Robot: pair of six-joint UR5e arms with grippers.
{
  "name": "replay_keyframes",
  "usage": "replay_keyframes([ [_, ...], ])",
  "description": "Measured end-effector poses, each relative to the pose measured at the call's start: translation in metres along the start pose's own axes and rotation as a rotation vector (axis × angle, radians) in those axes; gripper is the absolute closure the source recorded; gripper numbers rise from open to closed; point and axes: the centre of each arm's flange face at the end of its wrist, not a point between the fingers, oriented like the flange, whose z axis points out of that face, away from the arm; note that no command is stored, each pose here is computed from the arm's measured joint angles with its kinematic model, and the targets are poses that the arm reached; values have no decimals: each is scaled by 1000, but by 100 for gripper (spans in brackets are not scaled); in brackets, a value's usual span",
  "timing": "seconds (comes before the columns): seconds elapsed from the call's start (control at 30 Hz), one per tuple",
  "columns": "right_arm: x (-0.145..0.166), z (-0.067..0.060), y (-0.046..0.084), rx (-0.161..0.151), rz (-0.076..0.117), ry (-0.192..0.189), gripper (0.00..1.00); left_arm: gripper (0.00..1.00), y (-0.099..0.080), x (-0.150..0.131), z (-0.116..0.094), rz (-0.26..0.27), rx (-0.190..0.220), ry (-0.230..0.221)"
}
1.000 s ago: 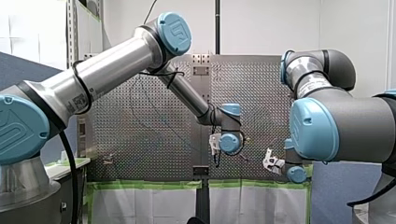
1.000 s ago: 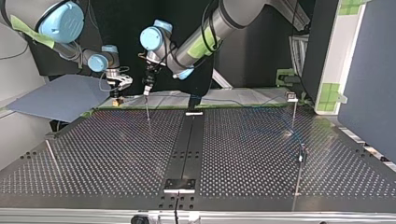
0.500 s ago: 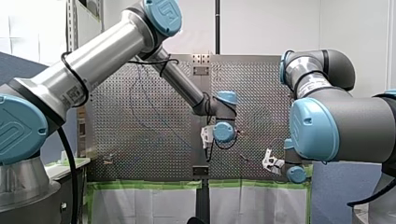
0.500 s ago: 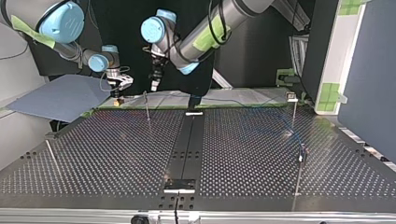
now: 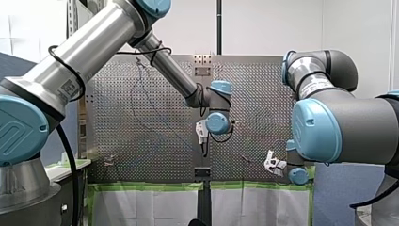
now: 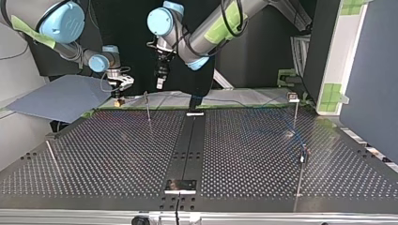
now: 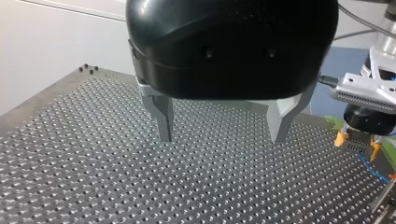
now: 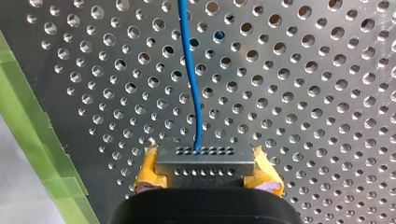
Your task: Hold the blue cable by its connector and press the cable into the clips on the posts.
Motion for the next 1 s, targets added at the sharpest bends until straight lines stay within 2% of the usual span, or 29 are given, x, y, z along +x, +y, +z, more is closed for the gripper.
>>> replay_keyframes([
  [0.47,0,0,0,0,0,1,100,0,18,-32,-35,-55,-3,-9],
  [0.77,0,0,-1,1,-1,1,100,0,28,-55,-51,-132,28,-61],
  [1.0,-1,0,-2,4,0,-1,100,0,40,-73,-62,-180,35,-115],
])
